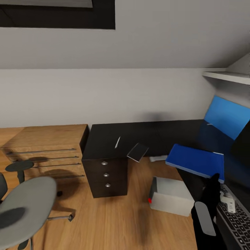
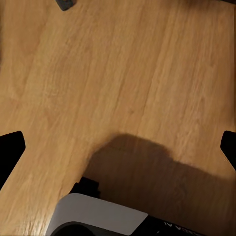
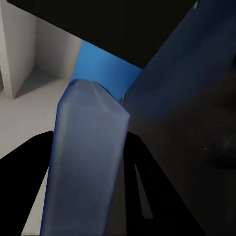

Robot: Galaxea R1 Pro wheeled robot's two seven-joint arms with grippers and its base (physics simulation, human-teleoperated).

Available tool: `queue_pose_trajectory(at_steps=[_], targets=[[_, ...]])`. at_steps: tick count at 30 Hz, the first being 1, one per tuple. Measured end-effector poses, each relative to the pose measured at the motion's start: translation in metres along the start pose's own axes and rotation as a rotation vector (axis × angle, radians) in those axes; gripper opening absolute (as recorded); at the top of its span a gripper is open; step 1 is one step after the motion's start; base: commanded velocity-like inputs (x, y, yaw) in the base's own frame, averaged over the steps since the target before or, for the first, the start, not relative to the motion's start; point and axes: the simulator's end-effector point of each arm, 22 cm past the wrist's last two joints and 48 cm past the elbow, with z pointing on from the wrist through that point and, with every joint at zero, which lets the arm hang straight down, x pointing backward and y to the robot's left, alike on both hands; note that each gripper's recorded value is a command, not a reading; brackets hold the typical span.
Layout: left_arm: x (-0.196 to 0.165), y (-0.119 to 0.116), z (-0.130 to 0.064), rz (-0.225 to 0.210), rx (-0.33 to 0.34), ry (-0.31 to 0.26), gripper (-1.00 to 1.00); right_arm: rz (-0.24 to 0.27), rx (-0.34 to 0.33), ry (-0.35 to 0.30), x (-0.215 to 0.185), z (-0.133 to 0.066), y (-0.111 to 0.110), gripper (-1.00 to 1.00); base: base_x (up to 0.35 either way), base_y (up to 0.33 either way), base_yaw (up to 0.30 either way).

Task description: In the bedroom, organize the workspace by keeping the computer under the desk, ensuring the monitor is on the desk, placing the keyboard on the desk next to the monitor, placing the mouse on the desk next to the keyboard, moving the folder from the swivel chair onto the desk next to the mouse, stacking the notebook on top of the folder with the pen on top of the notebook, and positioning the swivel chair next to the desk.

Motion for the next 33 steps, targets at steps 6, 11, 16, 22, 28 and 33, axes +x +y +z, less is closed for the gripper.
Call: queue_pose_trajectory(at_steps=[6, 11, 16, 22, 28, 33], targets=[[0.000, -0.001, 0.000, 0.001, 0.002, 0.000, 1.00, 0.000, -0.010, 0.024, 0.010, -0.003, 0.004, -1.00, 0.303, 0.000, -0.008], [0.001, -0.003, 0.000, 0.002, 0.004, 0.001, 1.00, -0.001, -0.013, 0.038, 0.015, -0.005, 0.006, -1.00, 0.321, -0.031, -0.001], [0.001, -0.004, -0.001, 0.002, 0.005, 0.001, 1.00, 0.000, -0.015, 0.040, 0.016, -0.005, 0.007, -1.00, 0.322, -0.082, 0.000], [0.002, -0.005, -0.001, 0.011, 0.009, 0.002, 1.00, -0.008, 0.007, 0.054, 0.021, -0.007, -0.003, -1.00, 0.319, -0.091, 0.000], [0.005, -0.012, -0.002, 0.046, 0.027, 0.005, 1.00, -0.022, 0.134, 0.072, 0.029, -0.012, -0.040, -1.00, 0.180, -0.058, 0.000], [0.005, -0.014, -0.002, 0.051, 0.031, 0.005, 1.00, -0.035, 0.224, 0.075, 0.031, -0.018, -0.063, -1.00, 0.017, -0.005, 0.000]])
